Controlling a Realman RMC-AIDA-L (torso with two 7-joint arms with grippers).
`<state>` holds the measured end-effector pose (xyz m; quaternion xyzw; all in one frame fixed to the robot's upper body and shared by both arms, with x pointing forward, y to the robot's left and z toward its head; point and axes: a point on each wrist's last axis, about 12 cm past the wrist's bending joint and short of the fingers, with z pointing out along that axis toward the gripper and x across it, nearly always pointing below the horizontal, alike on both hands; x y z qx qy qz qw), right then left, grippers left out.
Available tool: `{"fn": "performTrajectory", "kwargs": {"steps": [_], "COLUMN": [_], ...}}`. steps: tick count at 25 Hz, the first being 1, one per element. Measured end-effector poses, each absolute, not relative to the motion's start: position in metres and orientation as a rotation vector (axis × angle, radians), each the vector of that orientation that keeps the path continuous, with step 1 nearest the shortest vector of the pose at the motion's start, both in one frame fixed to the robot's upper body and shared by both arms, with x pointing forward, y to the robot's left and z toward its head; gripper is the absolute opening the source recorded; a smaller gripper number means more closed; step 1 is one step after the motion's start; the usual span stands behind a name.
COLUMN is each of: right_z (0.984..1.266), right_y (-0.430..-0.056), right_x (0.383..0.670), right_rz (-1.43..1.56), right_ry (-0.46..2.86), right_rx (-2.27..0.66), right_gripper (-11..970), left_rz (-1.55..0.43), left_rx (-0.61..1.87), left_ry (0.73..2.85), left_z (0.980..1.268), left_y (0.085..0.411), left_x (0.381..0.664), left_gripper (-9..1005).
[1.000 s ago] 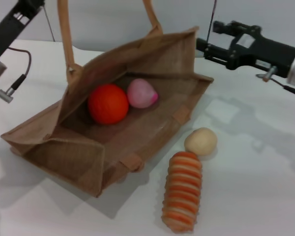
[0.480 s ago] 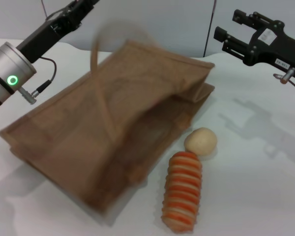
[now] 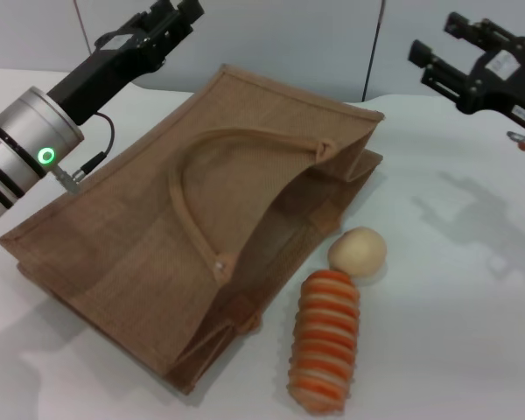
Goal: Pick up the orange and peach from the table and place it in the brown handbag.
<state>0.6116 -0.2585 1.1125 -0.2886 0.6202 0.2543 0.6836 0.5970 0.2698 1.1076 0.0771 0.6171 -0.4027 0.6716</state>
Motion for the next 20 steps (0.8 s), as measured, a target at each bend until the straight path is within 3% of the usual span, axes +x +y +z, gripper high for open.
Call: {"fn": "performTrajectory", "kwargs": {"steps": [7, 20], "right_z": [1.099, 1.076], "right_y": [-0.273, -0.311], "right_x": [0.604, 0.581], "right_rz": [0.421, 0.086], "right_ry": [1.362, 1.341], "right_rx": [-0.566, -0.248], "right_gripper": [669, 667], "left_rz": [-0.739, -0.384], "left_rx": [0.122, -0.144], "left_ry": [1.349, 1.399], "left_z": [1.096, 1.066], "left_y": [0.269, 0.289], "left_x": [0.593, 0.586], "left_gripper": [602, 597]}}
